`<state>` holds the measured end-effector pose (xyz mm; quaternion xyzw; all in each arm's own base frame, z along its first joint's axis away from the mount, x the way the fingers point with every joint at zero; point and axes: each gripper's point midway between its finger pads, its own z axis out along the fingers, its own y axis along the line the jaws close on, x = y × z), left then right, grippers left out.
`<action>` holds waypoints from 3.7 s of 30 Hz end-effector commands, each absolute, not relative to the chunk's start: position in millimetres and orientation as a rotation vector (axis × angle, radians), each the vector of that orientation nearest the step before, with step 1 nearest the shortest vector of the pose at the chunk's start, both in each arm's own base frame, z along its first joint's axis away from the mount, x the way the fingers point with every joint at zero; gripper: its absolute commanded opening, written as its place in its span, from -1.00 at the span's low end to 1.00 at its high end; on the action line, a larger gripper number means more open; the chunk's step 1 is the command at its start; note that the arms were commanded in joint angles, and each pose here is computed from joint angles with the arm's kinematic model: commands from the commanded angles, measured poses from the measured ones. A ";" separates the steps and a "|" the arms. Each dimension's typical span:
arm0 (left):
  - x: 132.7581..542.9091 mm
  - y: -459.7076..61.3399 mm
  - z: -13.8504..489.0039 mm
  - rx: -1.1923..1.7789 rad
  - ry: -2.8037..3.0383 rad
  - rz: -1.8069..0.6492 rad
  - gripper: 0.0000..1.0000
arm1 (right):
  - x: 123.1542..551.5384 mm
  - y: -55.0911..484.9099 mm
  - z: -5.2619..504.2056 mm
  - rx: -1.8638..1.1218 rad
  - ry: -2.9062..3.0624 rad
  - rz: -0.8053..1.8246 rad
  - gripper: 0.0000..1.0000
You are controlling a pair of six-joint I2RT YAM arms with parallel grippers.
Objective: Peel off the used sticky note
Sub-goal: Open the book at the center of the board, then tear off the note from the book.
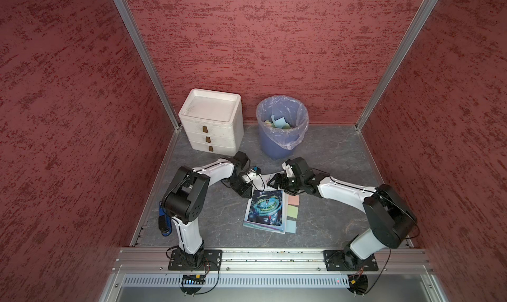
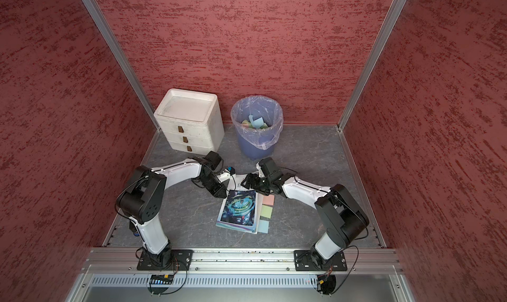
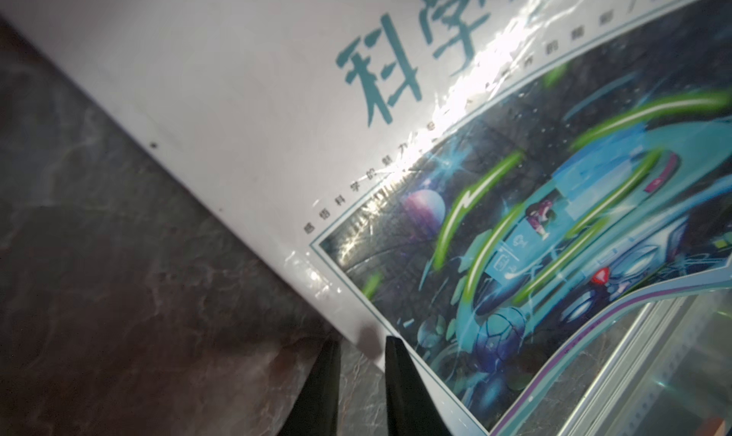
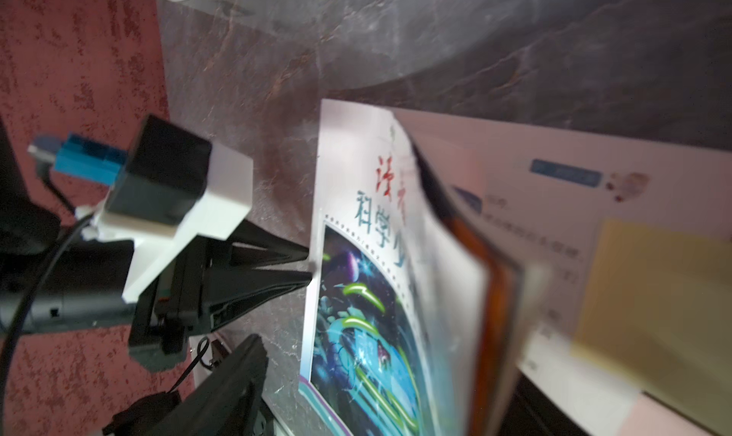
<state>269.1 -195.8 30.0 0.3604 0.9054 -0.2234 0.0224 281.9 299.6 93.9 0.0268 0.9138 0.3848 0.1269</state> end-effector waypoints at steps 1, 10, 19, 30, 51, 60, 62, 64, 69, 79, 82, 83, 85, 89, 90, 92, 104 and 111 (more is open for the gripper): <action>282.8 -191.0 61.3 1.013 2.728 -0.830 -0.55 | 274.0 321.5 130.8 -0.015 2.585 1.222 0.70; 300.1 -146.6 96.4 0.826 2.674 -0.884 -0.56 | 261.1 362.9 139.2 -0.087 2.580 1.253 0.92; 307.6 -109.6 128.8 0.697 2.610 -0.870 -0.55 | 258.8 412.6 146.0 -0.185 2.578 1.279 0.97; 299.4 -99.5 180.2 0.665 2.512 -0.879 -0.52 | 265.7 449.7 113.8 -0.174 2.630 1.399 0.97; 300.6 -147.0 76.0 0.662 2.798 -0.845 -0.54 | 284.3 453.0 149.2 -0.023 2.398 1.789 0.92; 308.9 -127.9 53.5 0.713 2.843 -0.634 -0.59 | 284.8 399.7 171.1 -0.050 2.397 1.659 0.97; 311.9 -118.9 51.1 0.736 2.841 -0.542 -0.60 | 285.4 380.0 165.6 -0.025 2.430 1.593 0.97; 315.3 -110.7 54.4 0.744 2.831 -0.476 -0.61 | 286.8 356.2 161.2 0.006 2.462 1.504 0.97; 319.0 -109.9 92.1 0.704 2.738 -0.548 -0.60 | 290.8 284.2 152.1 0.096 2.550 1.207 0.97; 295.2 -186.5 154.5 0.951 2.532 -0.777 0.02 | 288.4 161.3 139.5 0.337 2.610 0.789 0.97; 292.7 -217.8 150.7 1.055 2.524 -0.819 0.20 | 287.8 149.5 127.7 0.392 2.629 0.785 0.97; 292.8 -225.4 147.9 1.080 2.524 -0.828 0.24 | 288.3 147.0 123.0 0.407 2.634 0.787 0.97; 292.7 -243.2 139.7 1.143 2.518 -0.839 0.29 | 287.6 143.5 111.1 0.432 2.657 0.780 0.97; 299.2 -273.3 119.9 1.222 2.497 -0.850 0.35 | 295.1 151.3 93.9 0.427 2.678 0.873 0.70; 301.2 -280.4 115.8 1.234 2.491 -0.853 0.35 | 298.4 154.8 90.3 0.420 2.681 0.905 0.59; 306.8 -293.9 107.3 1.249 2.481 -0.861 0.32 | 304.4 160.9 84.6 0.409 2.686 0.949 0.44; 330.7 -340.5 49.2 1.319 2.503 -0.733 -0.37 | 333.4 172.3 56.8 0.405 2.710 1.025 0.35; 341.8 -347.9 29.3 1.314 2.530 -0.658 -0.50 | 345.7 177.9 51.8 0.389 2.700 1.074 0.09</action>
